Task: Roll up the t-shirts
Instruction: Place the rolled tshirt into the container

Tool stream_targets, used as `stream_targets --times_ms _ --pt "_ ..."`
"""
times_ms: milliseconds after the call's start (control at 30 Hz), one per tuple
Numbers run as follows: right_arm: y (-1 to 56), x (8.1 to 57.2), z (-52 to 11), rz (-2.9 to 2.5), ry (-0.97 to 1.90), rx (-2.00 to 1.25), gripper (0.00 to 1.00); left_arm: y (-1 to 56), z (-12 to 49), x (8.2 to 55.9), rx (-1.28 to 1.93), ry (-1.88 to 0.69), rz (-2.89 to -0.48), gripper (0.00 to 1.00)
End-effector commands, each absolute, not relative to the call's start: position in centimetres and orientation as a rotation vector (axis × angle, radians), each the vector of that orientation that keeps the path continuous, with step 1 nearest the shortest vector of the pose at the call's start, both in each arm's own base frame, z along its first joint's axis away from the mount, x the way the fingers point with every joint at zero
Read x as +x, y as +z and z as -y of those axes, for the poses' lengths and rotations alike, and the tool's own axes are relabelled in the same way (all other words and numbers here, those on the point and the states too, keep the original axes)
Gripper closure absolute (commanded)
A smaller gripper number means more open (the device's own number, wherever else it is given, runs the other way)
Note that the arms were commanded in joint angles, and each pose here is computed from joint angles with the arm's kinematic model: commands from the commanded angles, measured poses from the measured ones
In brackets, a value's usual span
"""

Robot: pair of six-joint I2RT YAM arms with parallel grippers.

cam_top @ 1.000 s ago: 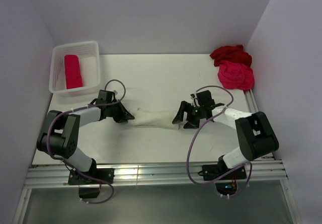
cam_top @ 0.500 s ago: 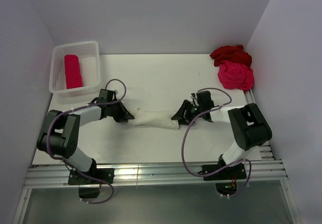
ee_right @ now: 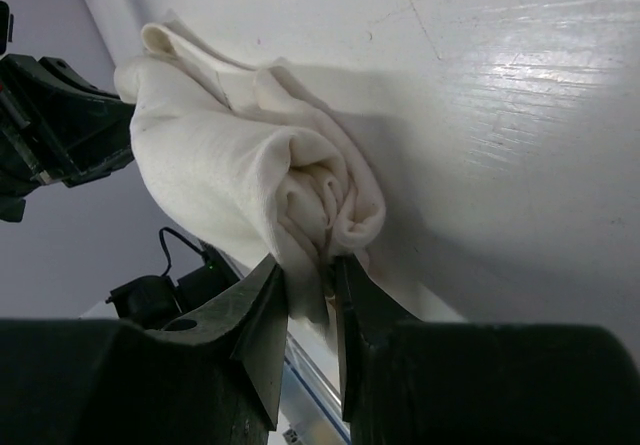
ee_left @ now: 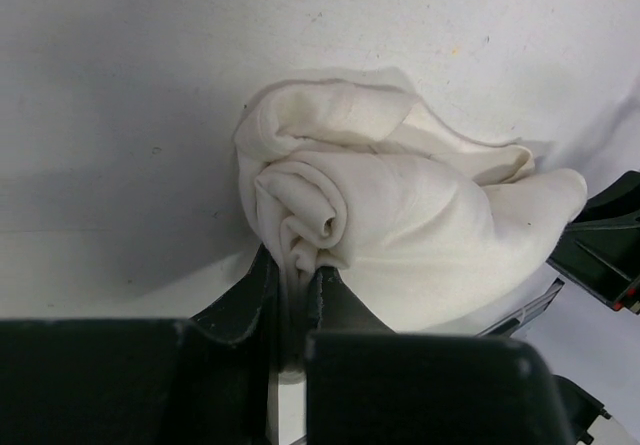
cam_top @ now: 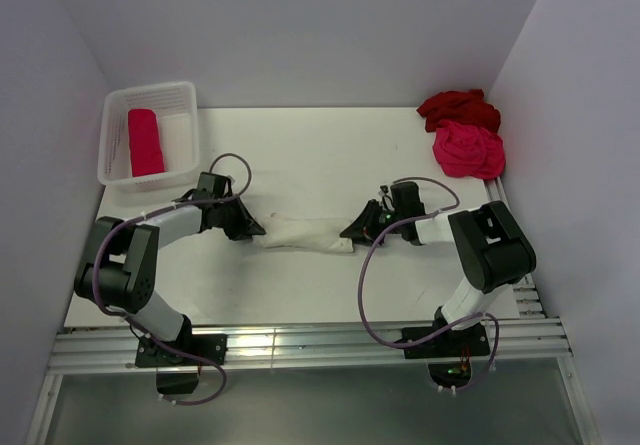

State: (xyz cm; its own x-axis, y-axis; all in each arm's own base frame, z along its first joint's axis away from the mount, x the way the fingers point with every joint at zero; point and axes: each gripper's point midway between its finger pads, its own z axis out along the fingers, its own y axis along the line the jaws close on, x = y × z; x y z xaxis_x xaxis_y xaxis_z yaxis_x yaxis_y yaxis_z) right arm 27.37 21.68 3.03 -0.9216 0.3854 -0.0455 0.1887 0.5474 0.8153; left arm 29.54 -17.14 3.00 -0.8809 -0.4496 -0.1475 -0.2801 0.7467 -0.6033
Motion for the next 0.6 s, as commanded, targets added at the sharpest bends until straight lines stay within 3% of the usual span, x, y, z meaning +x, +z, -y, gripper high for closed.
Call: stream_targets --times_ms 0,567 --pt "3.9 28.8 -21.9 -2.514 1.291 0.477 1.00 2.5 15.6 30.4 -0.549 -0.703 -2.682 1.00" --pt "15.1 35.6 -27.7 -2.339 1.352 0.199 1.00 13.5 13.4 40.2 -0.442 -0.467 -2.499 1.00"
